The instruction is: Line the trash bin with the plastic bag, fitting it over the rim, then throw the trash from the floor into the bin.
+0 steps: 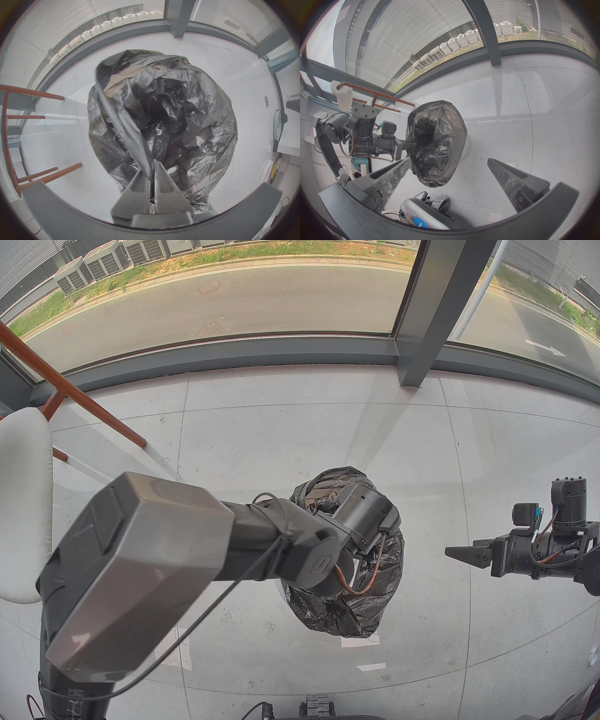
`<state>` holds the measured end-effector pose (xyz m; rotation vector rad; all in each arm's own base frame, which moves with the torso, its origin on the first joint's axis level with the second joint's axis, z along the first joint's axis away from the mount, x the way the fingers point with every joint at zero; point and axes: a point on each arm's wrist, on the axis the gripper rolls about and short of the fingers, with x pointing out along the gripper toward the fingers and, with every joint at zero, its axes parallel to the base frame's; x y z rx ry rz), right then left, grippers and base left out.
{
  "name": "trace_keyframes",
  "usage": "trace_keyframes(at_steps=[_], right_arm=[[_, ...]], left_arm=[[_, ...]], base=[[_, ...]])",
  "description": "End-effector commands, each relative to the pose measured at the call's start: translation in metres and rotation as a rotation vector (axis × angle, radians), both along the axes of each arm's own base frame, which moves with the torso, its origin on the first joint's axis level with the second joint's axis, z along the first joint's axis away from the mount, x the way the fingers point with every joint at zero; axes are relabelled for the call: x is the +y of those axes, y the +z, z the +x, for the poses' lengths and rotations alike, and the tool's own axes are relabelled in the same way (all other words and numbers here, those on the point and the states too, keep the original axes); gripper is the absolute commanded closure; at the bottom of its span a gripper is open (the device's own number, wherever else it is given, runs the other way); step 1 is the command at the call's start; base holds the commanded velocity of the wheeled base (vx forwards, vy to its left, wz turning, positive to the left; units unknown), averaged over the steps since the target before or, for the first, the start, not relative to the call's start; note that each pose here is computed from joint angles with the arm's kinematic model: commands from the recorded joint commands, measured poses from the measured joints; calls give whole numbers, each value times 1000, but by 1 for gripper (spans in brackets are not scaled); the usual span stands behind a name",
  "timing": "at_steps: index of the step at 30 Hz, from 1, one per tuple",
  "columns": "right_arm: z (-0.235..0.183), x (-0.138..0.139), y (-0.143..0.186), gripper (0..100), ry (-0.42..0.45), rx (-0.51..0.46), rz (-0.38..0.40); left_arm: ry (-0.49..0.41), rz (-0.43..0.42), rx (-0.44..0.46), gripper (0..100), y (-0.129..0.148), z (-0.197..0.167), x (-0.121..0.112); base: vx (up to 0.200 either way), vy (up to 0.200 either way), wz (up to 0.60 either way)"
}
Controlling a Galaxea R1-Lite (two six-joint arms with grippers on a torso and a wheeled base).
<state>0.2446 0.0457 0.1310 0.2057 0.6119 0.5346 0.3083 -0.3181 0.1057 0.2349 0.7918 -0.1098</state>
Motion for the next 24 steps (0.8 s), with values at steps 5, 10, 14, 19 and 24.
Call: trace_keyframes(at_steps=[5, 10, 14, 19, 24], right_arm=[[-2, -4, -3, 0, -15, 12, 0], [-1, -4, -3, 0, -13, 12, 0], [-1, -4, -3, 0, -15, 14, 0], [-2, -5, -2, 0, -15, 9, 1], [-2, -7, -2, 0, -24, 9, 1]], left_arm=[[56, 50, 41, 100, 17, -22, 54], [70, 90, 68, 100, 12, -29, 69], [82, 118, 80, 100, 7, -37, 77], [111, 156, 93, 100, 0, -36, 88], [113, 169, 95, 100, -2, -36, 88]], base=[[0, 0, 0], [0, 0, 0], [0, 0, 0], [0, 0, 0], [0, 0, 0]])
